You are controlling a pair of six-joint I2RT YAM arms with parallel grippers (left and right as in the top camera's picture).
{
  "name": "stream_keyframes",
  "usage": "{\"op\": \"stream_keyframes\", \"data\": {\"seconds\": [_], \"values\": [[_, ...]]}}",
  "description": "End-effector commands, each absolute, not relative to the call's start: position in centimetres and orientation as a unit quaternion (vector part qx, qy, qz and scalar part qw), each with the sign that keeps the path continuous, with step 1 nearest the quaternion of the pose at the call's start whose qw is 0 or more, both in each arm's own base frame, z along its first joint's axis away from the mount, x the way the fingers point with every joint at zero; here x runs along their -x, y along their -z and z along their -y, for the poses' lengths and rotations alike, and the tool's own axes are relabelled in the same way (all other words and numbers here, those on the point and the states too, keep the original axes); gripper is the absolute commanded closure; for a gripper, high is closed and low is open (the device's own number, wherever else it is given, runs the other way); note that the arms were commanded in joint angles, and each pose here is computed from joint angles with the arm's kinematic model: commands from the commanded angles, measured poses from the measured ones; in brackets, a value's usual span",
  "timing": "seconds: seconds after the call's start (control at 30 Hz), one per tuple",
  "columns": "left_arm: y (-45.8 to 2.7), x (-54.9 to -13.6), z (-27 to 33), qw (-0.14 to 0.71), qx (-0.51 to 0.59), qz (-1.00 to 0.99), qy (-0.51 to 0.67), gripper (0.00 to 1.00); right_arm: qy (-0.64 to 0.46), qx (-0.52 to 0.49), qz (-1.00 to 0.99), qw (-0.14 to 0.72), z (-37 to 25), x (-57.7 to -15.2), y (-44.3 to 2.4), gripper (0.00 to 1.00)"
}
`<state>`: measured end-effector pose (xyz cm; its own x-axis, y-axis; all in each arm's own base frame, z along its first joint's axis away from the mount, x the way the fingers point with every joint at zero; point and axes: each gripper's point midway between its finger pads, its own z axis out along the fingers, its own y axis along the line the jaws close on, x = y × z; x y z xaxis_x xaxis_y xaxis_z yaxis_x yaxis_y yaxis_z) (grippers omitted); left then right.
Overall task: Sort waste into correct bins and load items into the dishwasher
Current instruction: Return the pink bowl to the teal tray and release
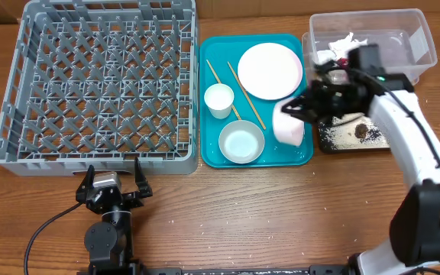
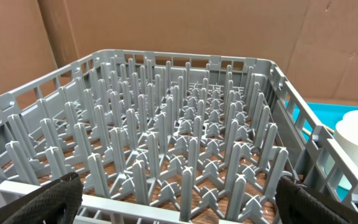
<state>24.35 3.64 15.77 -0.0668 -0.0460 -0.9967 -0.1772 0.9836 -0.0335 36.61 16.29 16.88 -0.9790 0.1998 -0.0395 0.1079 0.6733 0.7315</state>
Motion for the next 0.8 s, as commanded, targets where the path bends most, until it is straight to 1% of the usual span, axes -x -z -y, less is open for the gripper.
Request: {"op": "stream_keyframes", "data": {"seconds": [0.0,0.03,0.17,0.27,0.5,0.7,0.73,0.77], "values": [[-15.8,-24.3,-3.7,0.679,0.067,-0.728,-0.057,0.0,-0.191,-0.082,-0.965,0.16,-15.3,-38.1,-16.7,0.96],[-15.8,-24.3,-3.7,0.679,0.067,-0.728,-0.057,0.0,-0.156,-0.082,-0.97,0.166,-15.7,-37.9,-16.1,0.96],[-15.7,-24.3,-3.7,0.679,0.067,-0.729,-0.057,0.0,-0.102,-0.076,-0.979,0.16,-17.3,-37.5,-13.7,0.96],[-15.7,-24.3,-3.7,0.679,0.067,-0.728,-0.057,0.0,-0.076,-0.076,-0.985,0.134,-17.7,-37.3,-10.9,0.96],[-15.8,-24.3,-3.7,0.679,0.067,-0.728,-0.057,0.0,-0.059,-0.077,-0.99,0.103,-17.7,-37.4,-7.7,0.96],[-15.7,-24.3,-3.7,0.679,0.067,-0.728,-0.057,0.0,-0.076,-0.074,-0.991,0.087,-18.6,-37.4,-6.5,0.96],[-15.8,-24.3,-3.7,0.679,0.067,-0.728,-0.058,0.0,-0.079,-0.074,-0.99,0.088,-18.7,-37.5,-6.6,0.94],[-15.8,-24.3,-3.7,0.679,0.067,-0.728,-0.057,0.0,-0.082,-0.074,-0.99,0.088,-18.8,-37.5,-6.6,0.88]]}}
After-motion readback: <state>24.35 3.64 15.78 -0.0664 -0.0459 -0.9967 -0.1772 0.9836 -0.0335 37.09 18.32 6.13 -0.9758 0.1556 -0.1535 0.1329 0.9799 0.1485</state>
